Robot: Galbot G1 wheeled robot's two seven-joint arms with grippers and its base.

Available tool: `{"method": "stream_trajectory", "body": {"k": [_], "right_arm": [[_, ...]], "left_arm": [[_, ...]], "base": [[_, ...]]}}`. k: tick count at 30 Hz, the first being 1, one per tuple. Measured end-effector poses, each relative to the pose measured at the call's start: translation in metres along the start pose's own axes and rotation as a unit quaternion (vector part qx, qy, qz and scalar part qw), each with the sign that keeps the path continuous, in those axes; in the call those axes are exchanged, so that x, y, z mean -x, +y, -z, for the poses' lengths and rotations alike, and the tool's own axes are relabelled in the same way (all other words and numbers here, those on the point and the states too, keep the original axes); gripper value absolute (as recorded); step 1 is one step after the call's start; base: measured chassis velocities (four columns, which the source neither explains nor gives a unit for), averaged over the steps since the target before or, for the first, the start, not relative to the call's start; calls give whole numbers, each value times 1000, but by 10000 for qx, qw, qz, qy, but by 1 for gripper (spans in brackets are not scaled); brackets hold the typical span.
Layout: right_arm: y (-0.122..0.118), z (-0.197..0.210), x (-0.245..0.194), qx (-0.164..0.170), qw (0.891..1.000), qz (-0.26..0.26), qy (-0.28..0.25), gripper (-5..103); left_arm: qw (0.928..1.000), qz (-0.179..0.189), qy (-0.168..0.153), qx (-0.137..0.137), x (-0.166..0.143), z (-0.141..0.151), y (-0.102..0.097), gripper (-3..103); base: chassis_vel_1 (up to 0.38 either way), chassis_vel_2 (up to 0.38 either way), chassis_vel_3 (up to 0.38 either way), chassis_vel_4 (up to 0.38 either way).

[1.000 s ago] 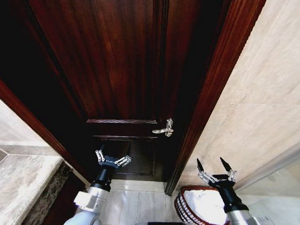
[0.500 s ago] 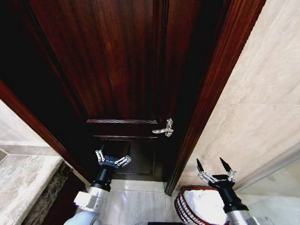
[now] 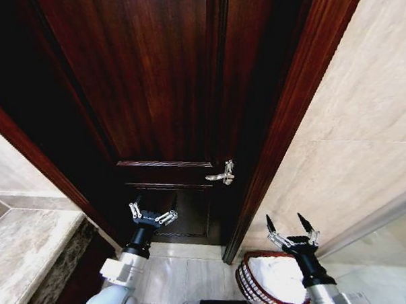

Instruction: Discard the used towel into the hamper.

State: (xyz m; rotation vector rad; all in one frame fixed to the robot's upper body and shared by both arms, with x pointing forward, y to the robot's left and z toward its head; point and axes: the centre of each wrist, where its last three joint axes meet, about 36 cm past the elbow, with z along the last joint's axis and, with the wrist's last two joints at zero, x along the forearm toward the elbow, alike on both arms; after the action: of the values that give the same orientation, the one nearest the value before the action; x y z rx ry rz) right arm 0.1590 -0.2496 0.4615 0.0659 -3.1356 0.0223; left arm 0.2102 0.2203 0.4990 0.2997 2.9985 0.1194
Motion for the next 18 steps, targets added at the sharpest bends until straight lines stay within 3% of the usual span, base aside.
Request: {"method": "stream_trajectory", "body": {"k": [12,18], "right_arm": [[0,0,0,-2,10000,-1,2,100],[0,0,0,-4,10000,-2,3,100]], "left_arm": [[10000,2,-1,-4,0,0,0,100],[10000,2,-1,-5,0,0,0,100]], "base": [[-162,-174,176,160],[-56,-95,87,91]]}}
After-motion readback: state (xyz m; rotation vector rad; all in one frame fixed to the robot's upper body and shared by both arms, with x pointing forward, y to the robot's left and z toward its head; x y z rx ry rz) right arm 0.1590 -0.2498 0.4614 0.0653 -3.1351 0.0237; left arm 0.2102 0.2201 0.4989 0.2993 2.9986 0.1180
